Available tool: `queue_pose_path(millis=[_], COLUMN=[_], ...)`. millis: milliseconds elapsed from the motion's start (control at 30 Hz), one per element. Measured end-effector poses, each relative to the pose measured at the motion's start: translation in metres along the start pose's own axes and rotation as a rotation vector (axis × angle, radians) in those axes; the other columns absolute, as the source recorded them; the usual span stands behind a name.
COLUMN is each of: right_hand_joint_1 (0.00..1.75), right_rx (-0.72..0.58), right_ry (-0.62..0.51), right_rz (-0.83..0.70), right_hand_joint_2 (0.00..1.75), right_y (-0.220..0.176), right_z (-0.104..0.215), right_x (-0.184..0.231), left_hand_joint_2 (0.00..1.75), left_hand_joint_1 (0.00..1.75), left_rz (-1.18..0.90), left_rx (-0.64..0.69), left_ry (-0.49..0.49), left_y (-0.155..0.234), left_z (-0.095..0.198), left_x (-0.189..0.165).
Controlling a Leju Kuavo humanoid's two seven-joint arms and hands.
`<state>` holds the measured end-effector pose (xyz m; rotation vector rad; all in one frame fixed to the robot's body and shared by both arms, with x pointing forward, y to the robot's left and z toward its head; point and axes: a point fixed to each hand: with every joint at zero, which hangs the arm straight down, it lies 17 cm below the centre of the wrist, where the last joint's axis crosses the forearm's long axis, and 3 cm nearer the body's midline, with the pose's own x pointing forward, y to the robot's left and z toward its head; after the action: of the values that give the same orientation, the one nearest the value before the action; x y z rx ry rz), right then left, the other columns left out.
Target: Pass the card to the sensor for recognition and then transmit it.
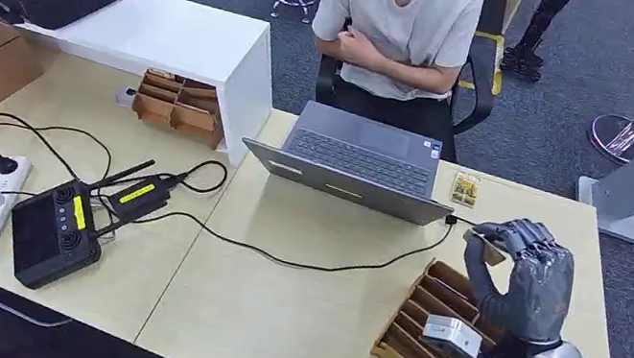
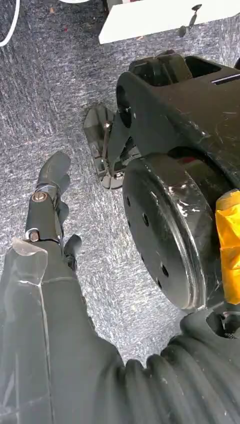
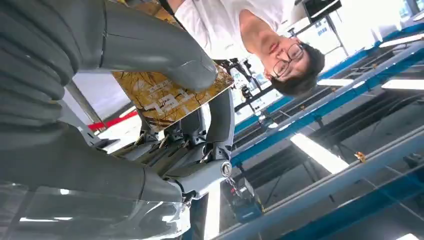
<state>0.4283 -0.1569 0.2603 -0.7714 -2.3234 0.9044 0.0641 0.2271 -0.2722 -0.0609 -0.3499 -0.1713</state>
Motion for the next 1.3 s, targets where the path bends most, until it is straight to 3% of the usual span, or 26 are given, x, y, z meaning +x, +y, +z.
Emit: queue_pose_path(millis=[233,533,833,1100,1300], right_hand_joint_1=[1.40,1.40,1.40,1.40,1.40], right_rx=[-0.016,0.009,0.014,0.101,0.195], right_ry=[-0.008,-0.026,-0.033,0.015,0.084], right_rz=[0.024,0.104,0.128,0.401,0.468], right_hand_joint_2=[1.75,1.75,1.75,1.75,1.75], right_y=[-0.012,-0.028,-0.027,-0.006,0.021], right_z=[-0.020,-0.096,-0.108,-0.180,-0.202], right_x=[-0.004,-0.011,-0.010,-0.036,-0.055], left_hand_joint_2=[1.75,1.75,1.75,1.75,1.75], left_hand_joint_1=[0.00,0.00,0.00,0.00,0.00], left_rz=[-0.003,-0.062,-0.080,-0.196,-0.226], left_rx=[-0.004,-0.023,-0.029,-0.066,-0.076], left_ry=[0.001,-0.003,-0.004,-0.009,0.000], left_y=[0.000,0.000,0.000,-0.001,0.000], left_z=[0.000,-0.001,-0.001,-0.003,-0.004], left_x=[0.000,0.005,0.005,0.015,0.016])
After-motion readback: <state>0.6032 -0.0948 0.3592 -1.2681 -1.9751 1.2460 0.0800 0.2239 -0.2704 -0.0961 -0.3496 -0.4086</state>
